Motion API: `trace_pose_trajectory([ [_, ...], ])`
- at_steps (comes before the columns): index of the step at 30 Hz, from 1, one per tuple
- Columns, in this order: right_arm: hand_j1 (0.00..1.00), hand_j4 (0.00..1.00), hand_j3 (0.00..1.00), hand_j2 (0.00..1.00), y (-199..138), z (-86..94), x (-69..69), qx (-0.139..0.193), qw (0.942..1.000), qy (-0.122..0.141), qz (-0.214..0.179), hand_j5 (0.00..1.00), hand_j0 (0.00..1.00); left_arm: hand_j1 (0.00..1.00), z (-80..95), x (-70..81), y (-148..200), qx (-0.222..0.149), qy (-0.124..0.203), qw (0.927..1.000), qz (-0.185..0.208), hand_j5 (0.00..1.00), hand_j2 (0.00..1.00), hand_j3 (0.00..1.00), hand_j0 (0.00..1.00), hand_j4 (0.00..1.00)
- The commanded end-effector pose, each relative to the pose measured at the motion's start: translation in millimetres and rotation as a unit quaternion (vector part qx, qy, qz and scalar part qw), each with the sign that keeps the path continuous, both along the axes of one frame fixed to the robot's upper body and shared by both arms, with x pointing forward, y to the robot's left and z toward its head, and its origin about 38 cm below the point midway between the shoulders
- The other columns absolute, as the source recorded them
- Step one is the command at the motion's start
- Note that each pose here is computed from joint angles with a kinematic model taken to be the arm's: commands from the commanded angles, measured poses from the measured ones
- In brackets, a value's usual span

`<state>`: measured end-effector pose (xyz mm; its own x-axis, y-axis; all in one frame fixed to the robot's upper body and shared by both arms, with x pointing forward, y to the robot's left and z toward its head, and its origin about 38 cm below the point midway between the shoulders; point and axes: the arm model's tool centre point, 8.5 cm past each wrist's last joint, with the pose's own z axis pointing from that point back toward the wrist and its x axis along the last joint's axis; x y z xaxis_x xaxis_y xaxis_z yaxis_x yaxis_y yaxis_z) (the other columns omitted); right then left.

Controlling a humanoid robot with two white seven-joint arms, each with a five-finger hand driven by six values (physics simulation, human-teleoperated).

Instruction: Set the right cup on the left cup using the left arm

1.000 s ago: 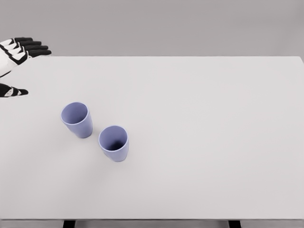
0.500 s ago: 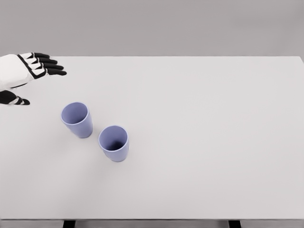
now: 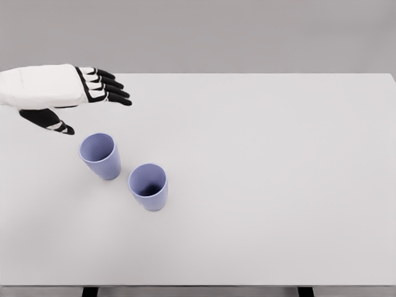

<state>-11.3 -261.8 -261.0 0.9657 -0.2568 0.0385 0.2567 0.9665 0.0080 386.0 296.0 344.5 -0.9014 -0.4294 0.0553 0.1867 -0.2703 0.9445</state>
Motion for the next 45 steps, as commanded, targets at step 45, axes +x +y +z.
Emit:
trace_pose_trajectory([
  [45,1.00,1.00,1.00,1.00,0.1,0.0,-0.1,0.000,1.0000,0.000,0.000,1.00,1.00,0.99,-72.5,-15.9,-76.3,0.072,0.073,0.9879,-0.117,0.99,0.99,0.99,0.99,0.99],
])
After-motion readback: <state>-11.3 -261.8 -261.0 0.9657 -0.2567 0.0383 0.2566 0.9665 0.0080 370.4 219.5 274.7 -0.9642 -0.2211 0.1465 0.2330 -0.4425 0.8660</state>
